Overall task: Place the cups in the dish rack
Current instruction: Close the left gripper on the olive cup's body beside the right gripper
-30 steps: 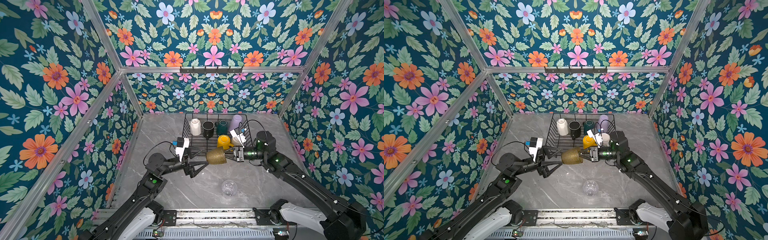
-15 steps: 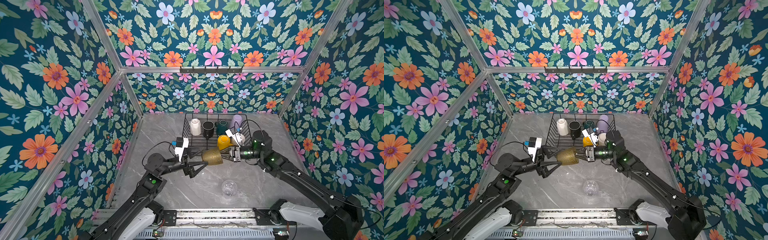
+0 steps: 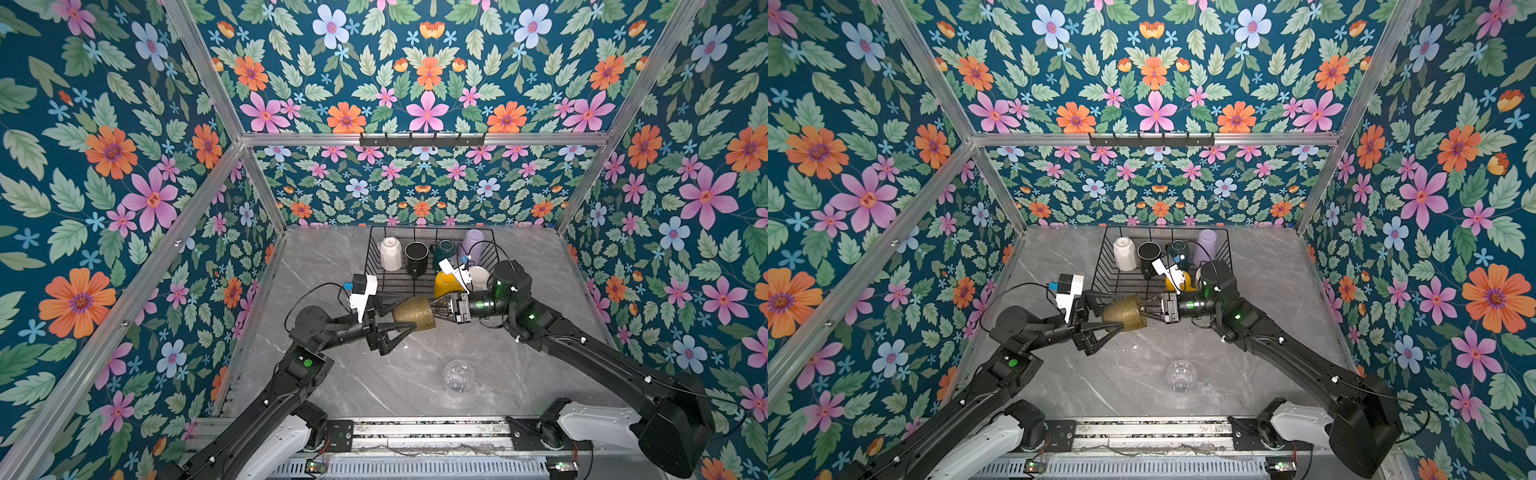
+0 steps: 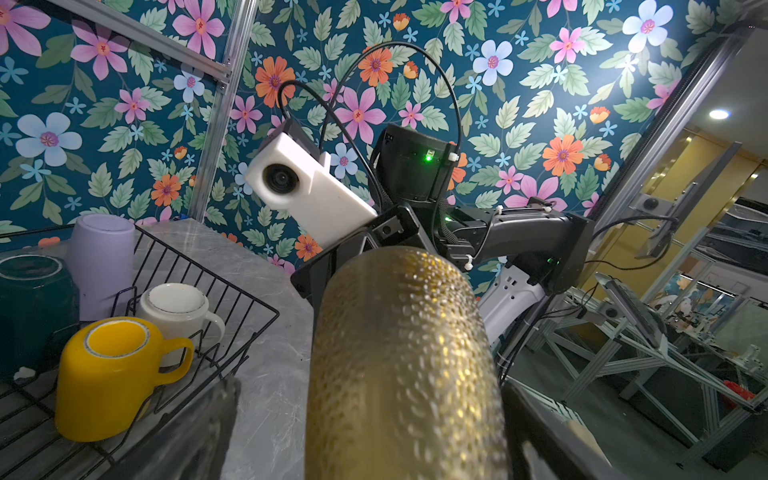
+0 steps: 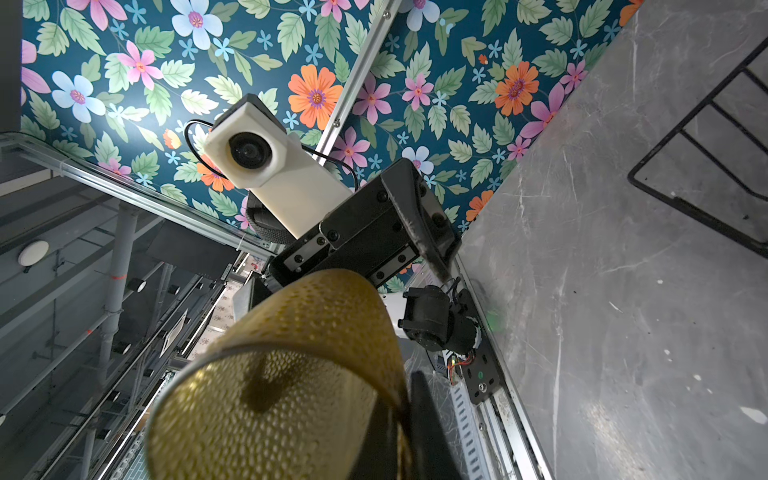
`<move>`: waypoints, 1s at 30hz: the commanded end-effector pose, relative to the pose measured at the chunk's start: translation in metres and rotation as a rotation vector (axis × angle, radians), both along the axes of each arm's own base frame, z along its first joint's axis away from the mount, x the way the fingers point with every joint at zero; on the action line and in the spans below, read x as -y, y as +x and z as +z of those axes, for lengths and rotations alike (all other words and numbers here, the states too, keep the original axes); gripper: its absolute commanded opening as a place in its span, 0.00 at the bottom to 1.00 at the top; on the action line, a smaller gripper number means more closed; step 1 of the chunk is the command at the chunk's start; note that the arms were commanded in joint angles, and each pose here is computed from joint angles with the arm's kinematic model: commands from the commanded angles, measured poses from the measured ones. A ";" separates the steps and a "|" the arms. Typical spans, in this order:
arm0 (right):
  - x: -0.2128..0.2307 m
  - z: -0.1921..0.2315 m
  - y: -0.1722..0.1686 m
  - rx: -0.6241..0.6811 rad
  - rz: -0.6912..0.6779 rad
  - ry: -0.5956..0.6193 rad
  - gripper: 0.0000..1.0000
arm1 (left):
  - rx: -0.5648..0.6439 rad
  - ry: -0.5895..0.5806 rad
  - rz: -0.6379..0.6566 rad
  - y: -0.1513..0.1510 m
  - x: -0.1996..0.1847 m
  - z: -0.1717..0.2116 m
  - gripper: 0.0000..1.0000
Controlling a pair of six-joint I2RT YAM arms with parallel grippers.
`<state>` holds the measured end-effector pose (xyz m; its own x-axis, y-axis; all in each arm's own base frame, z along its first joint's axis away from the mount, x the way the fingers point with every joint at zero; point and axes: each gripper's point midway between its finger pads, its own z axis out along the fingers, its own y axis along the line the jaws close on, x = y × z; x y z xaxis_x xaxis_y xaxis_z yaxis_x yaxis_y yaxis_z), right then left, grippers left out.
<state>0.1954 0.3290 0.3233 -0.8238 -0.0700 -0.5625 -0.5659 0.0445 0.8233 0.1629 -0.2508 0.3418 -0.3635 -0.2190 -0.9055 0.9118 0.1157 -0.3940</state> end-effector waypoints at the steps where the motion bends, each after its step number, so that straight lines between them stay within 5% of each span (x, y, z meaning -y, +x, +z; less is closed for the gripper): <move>1: -0.005 0.012 0.000 0.029 0.015 0.041 0.00 | 0.041 -0.019 0.004 -0.001 -0.002 0.008 0.98; 30: -0.022 0.006 0.007 -0.007 0.030 0.056 0.00 | 0.050 -0.015 0.002 -0.001 -0.001 0.013 0.91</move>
